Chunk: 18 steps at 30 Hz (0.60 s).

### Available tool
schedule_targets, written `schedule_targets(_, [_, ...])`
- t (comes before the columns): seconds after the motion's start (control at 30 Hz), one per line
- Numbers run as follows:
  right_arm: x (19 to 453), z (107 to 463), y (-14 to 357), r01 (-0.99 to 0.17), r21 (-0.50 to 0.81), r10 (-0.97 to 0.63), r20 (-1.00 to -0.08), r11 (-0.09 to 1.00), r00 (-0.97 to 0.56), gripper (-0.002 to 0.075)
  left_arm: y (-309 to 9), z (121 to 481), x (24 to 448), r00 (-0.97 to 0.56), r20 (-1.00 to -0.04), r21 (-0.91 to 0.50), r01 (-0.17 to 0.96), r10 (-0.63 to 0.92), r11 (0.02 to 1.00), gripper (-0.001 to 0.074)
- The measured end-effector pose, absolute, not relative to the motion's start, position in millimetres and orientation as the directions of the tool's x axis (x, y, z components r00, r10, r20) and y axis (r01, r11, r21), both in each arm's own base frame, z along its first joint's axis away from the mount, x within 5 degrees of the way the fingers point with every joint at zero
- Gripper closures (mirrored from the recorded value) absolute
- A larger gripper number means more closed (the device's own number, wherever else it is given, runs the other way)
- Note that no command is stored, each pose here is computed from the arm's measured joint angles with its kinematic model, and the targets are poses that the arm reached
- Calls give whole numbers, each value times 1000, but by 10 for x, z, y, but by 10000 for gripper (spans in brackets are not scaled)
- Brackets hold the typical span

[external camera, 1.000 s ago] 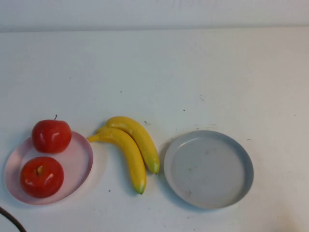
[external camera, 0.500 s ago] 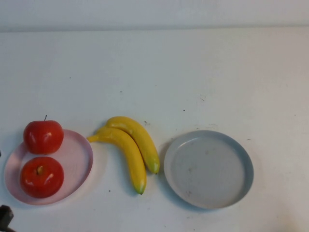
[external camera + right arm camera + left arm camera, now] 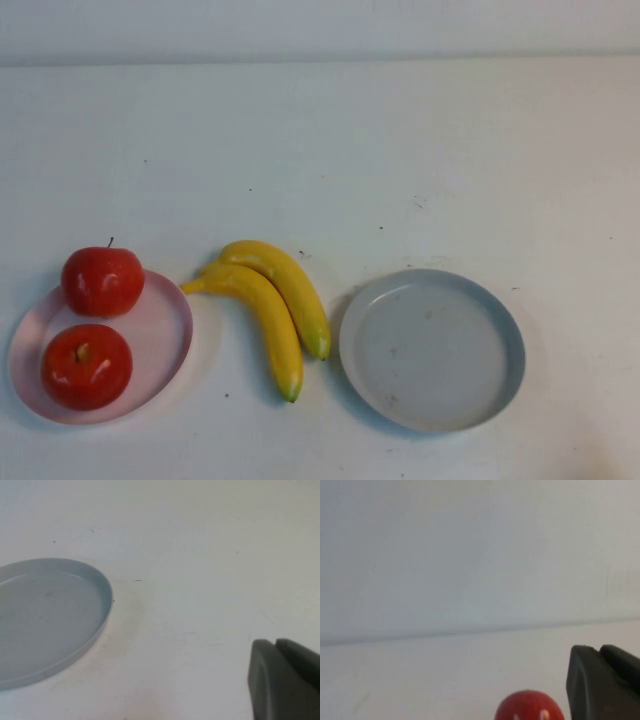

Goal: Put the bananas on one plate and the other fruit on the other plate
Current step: Put another type of fruit in the right plate

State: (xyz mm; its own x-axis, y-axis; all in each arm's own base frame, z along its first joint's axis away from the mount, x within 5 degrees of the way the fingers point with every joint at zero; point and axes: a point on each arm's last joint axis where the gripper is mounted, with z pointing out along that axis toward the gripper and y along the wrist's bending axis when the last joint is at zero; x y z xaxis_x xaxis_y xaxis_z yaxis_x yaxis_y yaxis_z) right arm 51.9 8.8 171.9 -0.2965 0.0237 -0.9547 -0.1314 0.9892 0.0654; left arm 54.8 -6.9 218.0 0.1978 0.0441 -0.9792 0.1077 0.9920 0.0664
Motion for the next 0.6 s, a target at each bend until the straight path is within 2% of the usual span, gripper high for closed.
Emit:
schedule_targets(0.3, [519,1719,88,-131,65,24,-955,989,-297,743,-58,1949,563,-34,-997,71,111,76,991,732])
schedule_targets(0.6, [519,1719,88,-131,65,24,-955,989,-297,743,-16,1718,526,-291,-953,71,68,88,995,732])
